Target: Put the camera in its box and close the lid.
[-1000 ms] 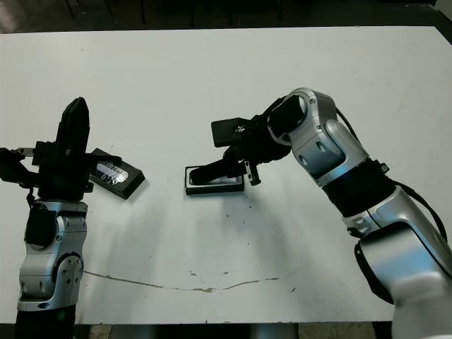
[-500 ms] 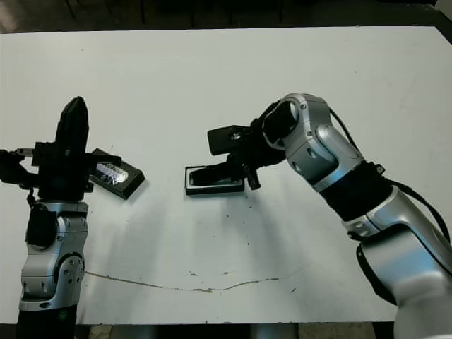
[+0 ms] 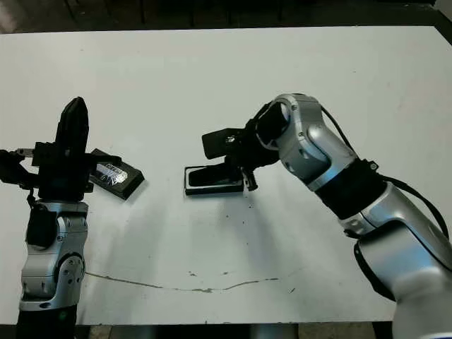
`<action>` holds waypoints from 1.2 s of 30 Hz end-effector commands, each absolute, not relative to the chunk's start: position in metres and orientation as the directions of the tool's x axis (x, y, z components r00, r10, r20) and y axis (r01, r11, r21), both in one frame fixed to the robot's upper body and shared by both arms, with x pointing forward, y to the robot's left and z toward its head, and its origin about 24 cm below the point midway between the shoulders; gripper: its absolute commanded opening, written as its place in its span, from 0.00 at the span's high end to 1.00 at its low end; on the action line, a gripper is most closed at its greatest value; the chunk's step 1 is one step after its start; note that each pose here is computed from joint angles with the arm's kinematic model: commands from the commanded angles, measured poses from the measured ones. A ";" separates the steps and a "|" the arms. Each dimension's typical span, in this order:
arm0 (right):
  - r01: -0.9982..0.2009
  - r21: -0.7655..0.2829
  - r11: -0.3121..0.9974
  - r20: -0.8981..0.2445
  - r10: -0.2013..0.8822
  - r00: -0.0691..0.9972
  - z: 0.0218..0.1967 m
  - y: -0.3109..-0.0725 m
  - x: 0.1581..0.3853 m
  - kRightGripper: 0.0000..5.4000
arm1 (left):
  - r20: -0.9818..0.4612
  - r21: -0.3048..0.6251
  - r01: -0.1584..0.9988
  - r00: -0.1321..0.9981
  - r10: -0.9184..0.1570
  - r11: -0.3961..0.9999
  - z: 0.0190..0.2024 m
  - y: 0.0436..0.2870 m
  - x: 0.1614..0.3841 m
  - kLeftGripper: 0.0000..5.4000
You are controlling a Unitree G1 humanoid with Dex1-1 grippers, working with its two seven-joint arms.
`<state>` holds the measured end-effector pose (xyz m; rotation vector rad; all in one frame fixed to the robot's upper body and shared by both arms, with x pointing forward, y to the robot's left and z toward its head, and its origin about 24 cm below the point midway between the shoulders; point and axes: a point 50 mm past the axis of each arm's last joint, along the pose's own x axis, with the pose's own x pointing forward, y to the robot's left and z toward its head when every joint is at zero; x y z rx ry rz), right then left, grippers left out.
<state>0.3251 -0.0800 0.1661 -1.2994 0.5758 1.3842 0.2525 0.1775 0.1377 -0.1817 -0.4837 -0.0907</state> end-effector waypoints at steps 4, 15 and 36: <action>-0.900 -0.234 -0.368 -0.930 0.355 0.096 0.152 -0.060 0.315 0.90 | 0.436 -0.148 0.111 0.899 -0.036 0.983 0.128 0.180 0.251 1.00; -0.887 -0.222 -0.404 -0.934 0.350 0.075 0.148 -0.057 0.313 0.90 | 0.431 -0.165 0.107 0.902 -0.026 0.980 0.127 0.181 0.248 1.00; -0.899 -0.187 -0.397 -0.947 0.316 0.058 0.142 -0.069 0.311 0.90 | 0.434 -0.166 0.108 0.901 -0.025 0.980 0.128 0.183 0.247 1.00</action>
